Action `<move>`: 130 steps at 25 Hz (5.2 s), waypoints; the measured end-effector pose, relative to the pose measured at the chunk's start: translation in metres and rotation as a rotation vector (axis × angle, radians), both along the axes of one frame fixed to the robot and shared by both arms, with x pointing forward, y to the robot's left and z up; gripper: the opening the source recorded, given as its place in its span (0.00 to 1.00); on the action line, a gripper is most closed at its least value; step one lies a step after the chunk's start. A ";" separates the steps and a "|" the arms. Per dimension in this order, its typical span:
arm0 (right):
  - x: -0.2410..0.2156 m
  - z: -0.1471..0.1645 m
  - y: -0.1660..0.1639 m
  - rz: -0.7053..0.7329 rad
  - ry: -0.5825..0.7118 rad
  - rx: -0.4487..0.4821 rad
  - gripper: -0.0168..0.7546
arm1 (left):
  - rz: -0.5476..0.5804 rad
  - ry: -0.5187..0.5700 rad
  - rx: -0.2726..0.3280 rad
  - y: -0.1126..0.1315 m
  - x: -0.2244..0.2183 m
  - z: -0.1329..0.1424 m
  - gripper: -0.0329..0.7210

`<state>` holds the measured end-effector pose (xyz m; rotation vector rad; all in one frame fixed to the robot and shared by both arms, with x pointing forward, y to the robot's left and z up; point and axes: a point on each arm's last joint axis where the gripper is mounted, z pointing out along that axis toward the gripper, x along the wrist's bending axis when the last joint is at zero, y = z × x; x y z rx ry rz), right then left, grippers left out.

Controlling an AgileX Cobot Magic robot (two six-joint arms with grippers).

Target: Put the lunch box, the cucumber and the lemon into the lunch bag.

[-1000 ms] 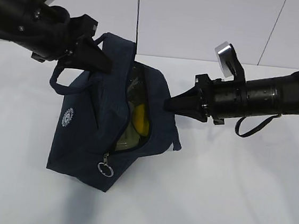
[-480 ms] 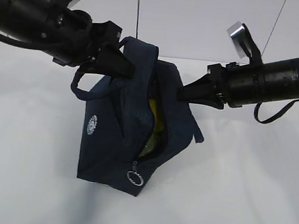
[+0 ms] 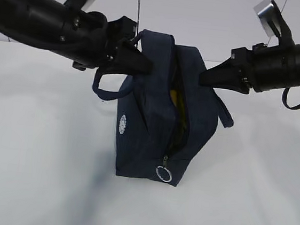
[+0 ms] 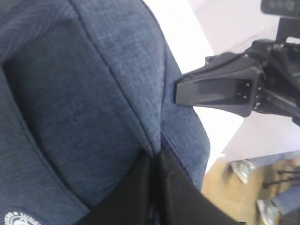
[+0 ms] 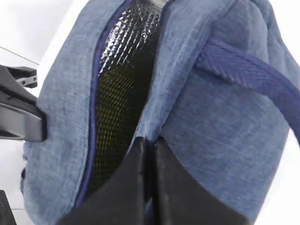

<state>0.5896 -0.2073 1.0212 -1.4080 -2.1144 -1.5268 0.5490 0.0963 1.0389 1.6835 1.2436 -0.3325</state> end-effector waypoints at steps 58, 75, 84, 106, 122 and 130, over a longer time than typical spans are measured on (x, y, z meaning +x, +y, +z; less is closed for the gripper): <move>-0.003 0.006 -0.002 0.007 -0.039 -0.035 0.17 | 0.001 0.003 -0.019 -0.015 0.013 -0.033 0.04; -0.013 0.028 0.004 0.283 -0.065 -0.077 0.47 | 0.000 0.002 -0.018 -0.015 0.013 -0.033 0.04; -0.006 0.062 -0.012 0.253 -0.044 -0.352 0.47 | 0.000 0.002 -0.018 -0.015 0.013 -0.033 0.04; -0.164 0.047 -0.017 0.211 -0.224 -0.291 0.47 | 0.001 0.002 -0.017 -0.015 0.013 -0.033 0.05; -0.194 -0.032 -0.016 0.094 -0.487 -0.186 0.47 | 0.003 0.001 -0.016 -0.015 0.013 -0.033 0.05; -0.172 -0.064 -0.013 0.130 -0.461 -0.166 0.47 | 0.015 -0.004 -0.010 -0.014 0.014 -0.034 0.05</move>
